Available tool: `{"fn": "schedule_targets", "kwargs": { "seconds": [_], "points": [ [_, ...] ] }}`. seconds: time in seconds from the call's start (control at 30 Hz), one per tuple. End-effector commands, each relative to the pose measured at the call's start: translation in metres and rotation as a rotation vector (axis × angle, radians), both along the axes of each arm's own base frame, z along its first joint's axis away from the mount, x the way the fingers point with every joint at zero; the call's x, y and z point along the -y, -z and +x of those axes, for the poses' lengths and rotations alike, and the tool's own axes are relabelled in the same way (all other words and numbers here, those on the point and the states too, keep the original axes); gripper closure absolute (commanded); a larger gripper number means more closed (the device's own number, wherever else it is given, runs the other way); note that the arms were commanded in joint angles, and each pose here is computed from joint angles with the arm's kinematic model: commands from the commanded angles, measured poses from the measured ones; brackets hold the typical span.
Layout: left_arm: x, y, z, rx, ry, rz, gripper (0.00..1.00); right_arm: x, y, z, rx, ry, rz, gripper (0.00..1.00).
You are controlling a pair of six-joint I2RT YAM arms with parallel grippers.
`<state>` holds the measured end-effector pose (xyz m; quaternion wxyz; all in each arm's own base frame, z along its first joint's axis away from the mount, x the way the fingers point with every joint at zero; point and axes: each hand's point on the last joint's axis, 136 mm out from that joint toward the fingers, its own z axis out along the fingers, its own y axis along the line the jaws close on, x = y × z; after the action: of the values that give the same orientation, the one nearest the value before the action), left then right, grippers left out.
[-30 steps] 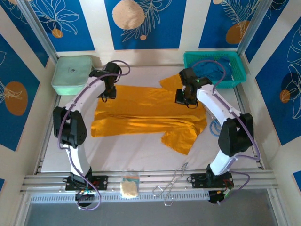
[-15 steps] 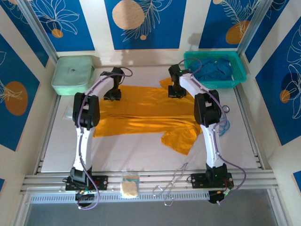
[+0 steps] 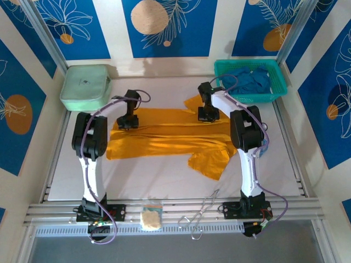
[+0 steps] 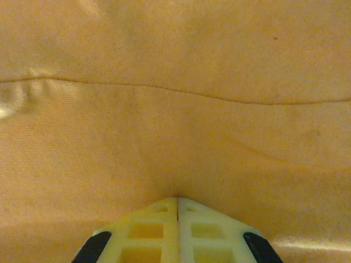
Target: Fold and stack the t-shirts
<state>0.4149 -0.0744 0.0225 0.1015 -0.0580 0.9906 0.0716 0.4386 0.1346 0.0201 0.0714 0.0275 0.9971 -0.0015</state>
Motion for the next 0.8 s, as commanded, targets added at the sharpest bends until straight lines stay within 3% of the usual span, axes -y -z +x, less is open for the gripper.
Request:
{"fn": "schedule_targets", "kwargs": {
  "seconds": [0.0, 0.37, 0.5, 0.7, 0.77],
  "points": [
    [-0.001, 0.018, -0.039, -0.107, -0.015, -0.019, 0.53, -0.003, 0.014, -0.036, -0.099, 0.014, -0.002, 1.0],
    [-0.007, 0.008, -0.074, -0.103, -0.033, -0.01, 0.52, -0.004, 0.017, -0.068, -0.118, 0.061, 0.012, 1.0],
    [-0.009, -0.021, -0.065, -0.064, -0.034, 0.009, 0.49, -0.006, -0.001, -0.064, -0.091, 0.058, 0.022, 1.0],
    [-0.021, -0.095, -0.032, 0.06, -0.027, 0.064, 0.41, -0.007, -0.058, -0.055, 0.019, 0.05, 0.045, 1.0],
    [-0.031, -0.109, -0.019, 0.081, -0.035, 0.072, 0.41, -0.008, -0.077, -0.057, 0.062, 0.047, 0.069, 0.96]
  ]
}}
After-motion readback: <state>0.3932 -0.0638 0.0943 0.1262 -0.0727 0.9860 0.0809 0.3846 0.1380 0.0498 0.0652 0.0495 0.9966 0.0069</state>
